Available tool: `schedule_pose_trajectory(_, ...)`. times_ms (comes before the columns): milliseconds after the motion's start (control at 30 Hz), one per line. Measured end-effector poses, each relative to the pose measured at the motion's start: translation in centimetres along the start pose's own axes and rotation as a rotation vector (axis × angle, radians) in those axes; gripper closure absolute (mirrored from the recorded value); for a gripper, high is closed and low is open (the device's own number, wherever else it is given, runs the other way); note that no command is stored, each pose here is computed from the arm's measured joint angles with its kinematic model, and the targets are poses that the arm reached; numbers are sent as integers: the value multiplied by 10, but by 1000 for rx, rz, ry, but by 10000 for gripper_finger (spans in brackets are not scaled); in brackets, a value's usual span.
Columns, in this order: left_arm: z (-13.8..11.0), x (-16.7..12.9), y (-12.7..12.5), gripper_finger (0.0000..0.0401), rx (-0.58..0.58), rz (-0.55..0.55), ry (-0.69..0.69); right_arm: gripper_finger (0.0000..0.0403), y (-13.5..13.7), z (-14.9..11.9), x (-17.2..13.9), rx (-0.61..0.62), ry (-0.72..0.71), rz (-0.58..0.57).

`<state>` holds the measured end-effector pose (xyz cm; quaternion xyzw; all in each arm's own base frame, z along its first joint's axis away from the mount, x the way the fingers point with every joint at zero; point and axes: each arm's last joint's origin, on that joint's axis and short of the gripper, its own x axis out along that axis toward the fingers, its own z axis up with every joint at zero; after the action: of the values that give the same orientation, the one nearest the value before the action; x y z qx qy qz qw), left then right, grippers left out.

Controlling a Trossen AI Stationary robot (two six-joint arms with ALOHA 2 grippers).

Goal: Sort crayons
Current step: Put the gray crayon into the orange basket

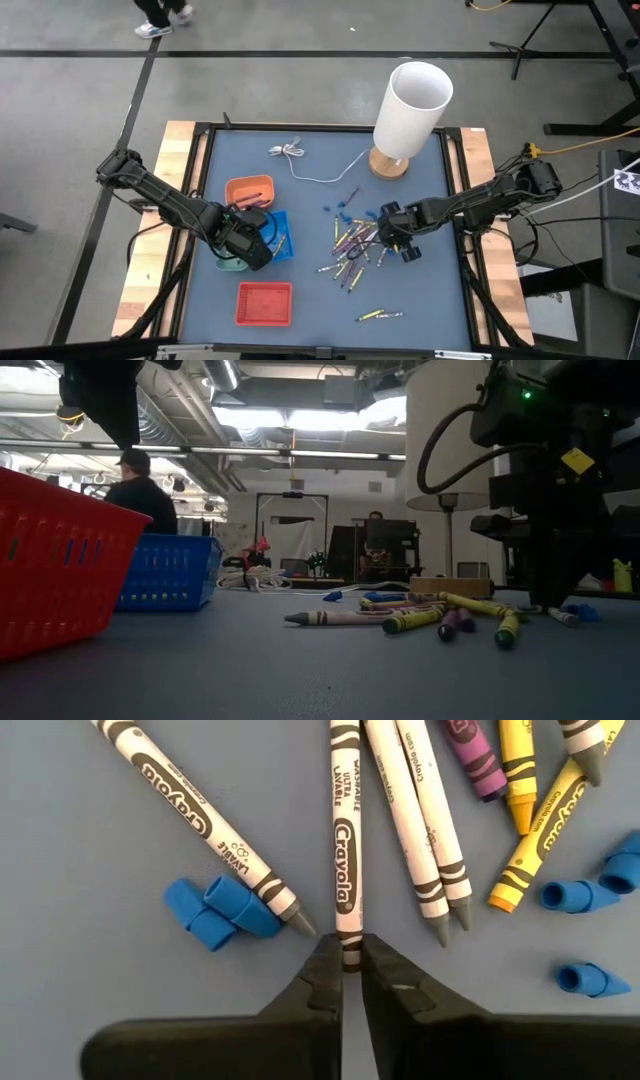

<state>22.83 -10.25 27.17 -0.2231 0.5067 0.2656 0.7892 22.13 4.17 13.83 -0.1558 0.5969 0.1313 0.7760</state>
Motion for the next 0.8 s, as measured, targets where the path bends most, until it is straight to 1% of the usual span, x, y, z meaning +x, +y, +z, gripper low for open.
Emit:
schedule_pose_trajectory(133, 0, 0, 0, 296, 0, 0, 0, 382, -1, 2, -2, 0, 3, -1)
schedule_pose_trajectory(267, 0, 0, 0, 296, 0, 0, 0, 385, -4, 11, -10, 2, -9, -17)
schedule_pose_trajectory(533, 1, 0, -1, 296, -5, -14, -6, 385, -10, 35, -41, 2, -4, -11)
schedule_pose_trajectory(667, 1, 0, -1, 296, -6, -13, -7, 385, -14, 51, -61, 14, -50, -16)
schedule_pose_trajectory(800, 1, 0, -1, 296, -6, -11, -12, 385, -19, 69, -77, 48, -158, -36)
